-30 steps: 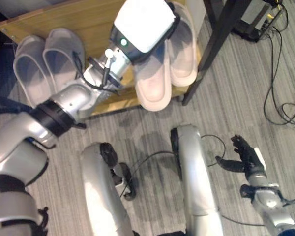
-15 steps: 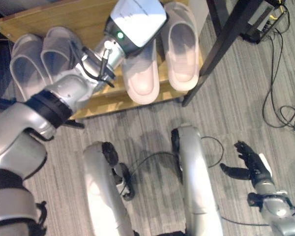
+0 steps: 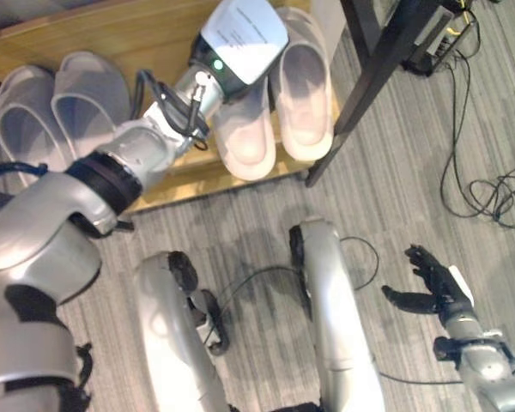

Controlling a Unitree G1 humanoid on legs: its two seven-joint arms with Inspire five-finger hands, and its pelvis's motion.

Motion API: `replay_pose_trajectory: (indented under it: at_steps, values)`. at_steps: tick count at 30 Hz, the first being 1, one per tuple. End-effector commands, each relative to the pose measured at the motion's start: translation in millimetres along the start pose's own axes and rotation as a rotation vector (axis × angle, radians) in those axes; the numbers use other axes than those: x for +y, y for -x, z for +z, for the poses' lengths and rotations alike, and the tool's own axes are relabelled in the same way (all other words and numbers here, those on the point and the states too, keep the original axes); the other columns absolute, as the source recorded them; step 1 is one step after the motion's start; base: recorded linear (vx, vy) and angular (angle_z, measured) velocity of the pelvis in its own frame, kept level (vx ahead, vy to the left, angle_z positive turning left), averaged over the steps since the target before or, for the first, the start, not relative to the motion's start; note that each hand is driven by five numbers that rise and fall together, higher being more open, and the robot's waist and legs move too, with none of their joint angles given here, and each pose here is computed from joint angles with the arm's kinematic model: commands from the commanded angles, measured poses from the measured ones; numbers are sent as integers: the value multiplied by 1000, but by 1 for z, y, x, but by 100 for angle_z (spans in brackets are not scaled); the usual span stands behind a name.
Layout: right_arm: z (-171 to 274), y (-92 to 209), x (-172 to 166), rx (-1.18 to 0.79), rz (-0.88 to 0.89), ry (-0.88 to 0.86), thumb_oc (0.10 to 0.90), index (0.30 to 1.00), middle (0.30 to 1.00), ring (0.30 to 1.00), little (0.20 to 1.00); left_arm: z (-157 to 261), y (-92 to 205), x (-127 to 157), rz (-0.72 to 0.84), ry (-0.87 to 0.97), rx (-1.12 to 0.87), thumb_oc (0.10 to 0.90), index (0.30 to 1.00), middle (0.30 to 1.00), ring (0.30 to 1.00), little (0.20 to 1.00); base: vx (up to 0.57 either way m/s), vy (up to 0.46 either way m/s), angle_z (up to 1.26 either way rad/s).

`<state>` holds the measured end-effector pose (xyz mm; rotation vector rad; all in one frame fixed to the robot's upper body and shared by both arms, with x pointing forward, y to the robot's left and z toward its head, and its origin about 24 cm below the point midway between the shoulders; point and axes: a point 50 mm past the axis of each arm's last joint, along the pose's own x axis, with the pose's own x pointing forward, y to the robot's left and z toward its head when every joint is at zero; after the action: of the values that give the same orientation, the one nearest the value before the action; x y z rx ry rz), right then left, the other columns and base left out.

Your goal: Arrange the slippers neatly on the shoe rack.

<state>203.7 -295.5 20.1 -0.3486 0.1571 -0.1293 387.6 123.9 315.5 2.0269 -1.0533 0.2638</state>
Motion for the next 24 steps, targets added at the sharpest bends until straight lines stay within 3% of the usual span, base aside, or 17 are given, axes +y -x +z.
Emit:
replay_pose_trajectory:
  at_steps: [1,24]
  values:
    - [32,2,-17,-154,-26,24,800,900,900,900,900,-42,-35,61,224,-1,182,800,900,900,900,900,0,0,0]
    - [20,-4,2,-87,66,70,800,900,900,900,900,-68,-34,66,153,18,276,800,900,900,900,900,-15,-20,3]
